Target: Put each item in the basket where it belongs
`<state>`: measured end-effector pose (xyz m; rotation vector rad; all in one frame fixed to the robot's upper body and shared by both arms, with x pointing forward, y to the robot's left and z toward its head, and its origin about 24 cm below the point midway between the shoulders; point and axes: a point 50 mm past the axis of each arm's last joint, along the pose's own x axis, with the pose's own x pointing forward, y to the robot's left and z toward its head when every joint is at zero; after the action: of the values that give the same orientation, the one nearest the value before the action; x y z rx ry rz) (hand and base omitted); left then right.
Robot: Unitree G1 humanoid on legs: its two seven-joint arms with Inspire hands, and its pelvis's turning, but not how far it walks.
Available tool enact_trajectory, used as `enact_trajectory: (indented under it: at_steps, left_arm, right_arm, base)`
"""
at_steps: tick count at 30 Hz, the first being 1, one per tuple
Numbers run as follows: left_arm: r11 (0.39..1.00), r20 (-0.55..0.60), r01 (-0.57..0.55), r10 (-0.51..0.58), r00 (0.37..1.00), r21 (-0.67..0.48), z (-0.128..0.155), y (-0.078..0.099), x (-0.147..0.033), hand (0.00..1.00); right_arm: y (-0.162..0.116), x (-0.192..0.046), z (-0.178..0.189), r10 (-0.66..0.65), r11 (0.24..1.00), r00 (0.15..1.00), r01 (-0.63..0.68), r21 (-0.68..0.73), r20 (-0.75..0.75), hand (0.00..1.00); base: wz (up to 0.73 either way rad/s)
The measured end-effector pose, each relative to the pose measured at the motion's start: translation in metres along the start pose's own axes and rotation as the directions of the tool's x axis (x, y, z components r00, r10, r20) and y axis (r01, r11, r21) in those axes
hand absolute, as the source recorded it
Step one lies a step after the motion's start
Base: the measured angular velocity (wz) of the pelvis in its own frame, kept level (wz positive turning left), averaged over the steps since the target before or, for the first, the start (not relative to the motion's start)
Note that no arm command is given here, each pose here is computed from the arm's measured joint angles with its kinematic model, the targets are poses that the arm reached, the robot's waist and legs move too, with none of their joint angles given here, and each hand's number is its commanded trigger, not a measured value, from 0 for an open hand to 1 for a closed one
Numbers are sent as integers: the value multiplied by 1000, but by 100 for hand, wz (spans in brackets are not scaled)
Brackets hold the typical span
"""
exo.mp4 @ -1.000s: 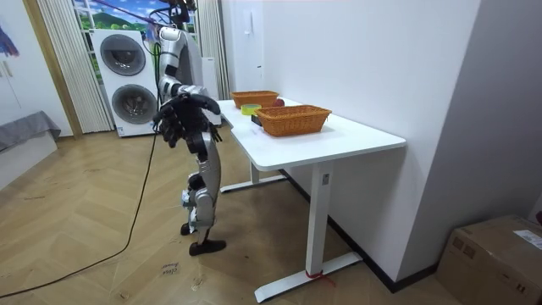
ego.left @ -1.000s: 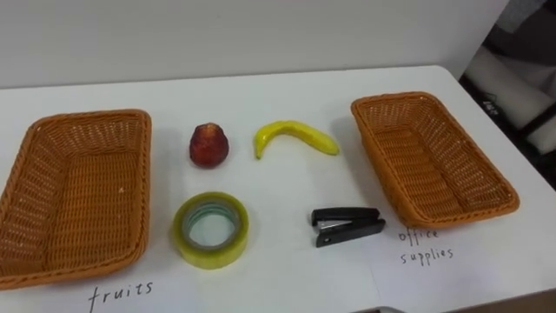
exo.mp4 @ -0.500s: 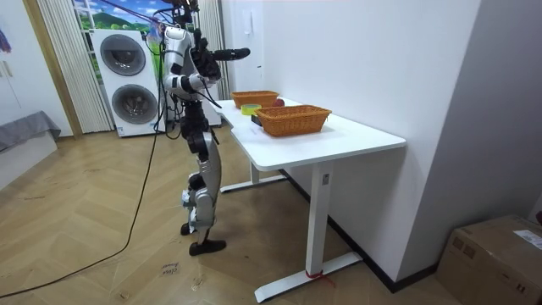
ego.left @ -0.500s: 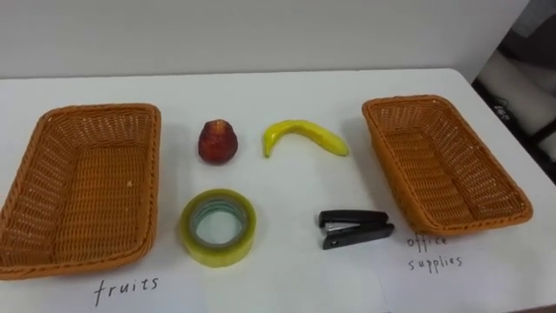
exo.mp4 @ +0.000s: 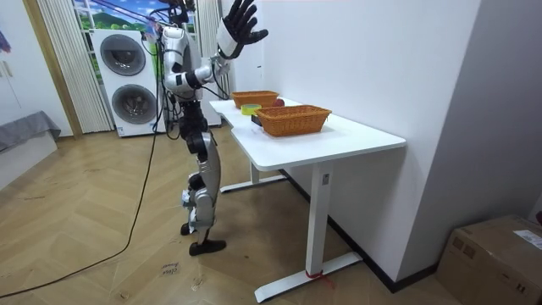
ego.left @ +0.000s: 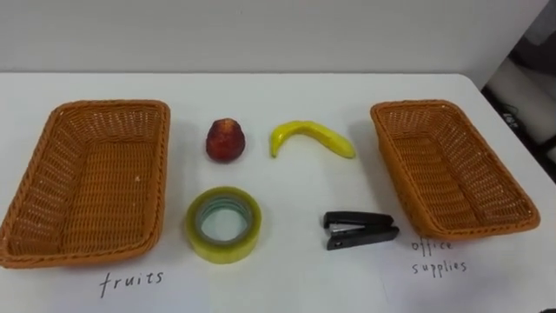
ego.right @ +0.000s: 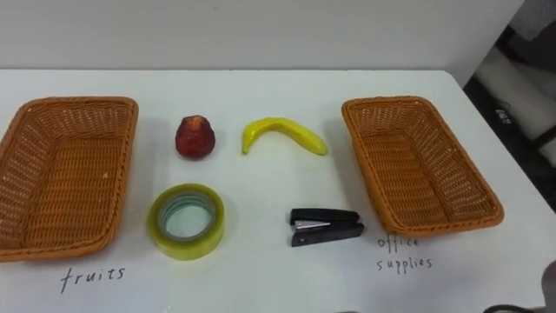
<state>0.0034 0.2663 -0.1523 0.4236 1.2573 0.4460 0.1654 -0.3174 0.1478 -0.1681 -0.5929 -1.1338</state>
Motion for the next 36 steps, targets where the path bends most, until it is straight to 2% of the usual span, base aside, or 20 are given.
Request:
enact_trajectory:
  at_steps: [5,8,13,18,27,36]
  left_arm:
    - [998,13,6,-6,1000,60,1,-1,0,0]
    - [995,20,7,-9,1000,98,1,-1,0,0]
    - [995,5,11,-12,1000,101,-1,-2,0,0]
    - [995,4,14,-14,1000,102,0,-3,0,0]
    - [996,4,9,-9,1000,88,1,0,1,0]
    - [994,-11,22,-21,1000,105,0,-1,2,0]
  right_arm:
    - [17,-4,11,138,988,983,-128,-86,124,0]
    - [20,-4,12,194,977,972,-179,-115,134,0]
    - [35,-9,12,314,943,940,-292,-158,135,0]
    - [52,-17,13,481,872,868,-457,-175,126,0]
    - [70,-33,2,682,720,730,-664,-201,35,0]
    - [74,-38,-3,758,629,652,-738,-246,-15,0]
  base:
    - [0]
    - [0]
    - [0]
    - [4]
    - [1]
    - [0]
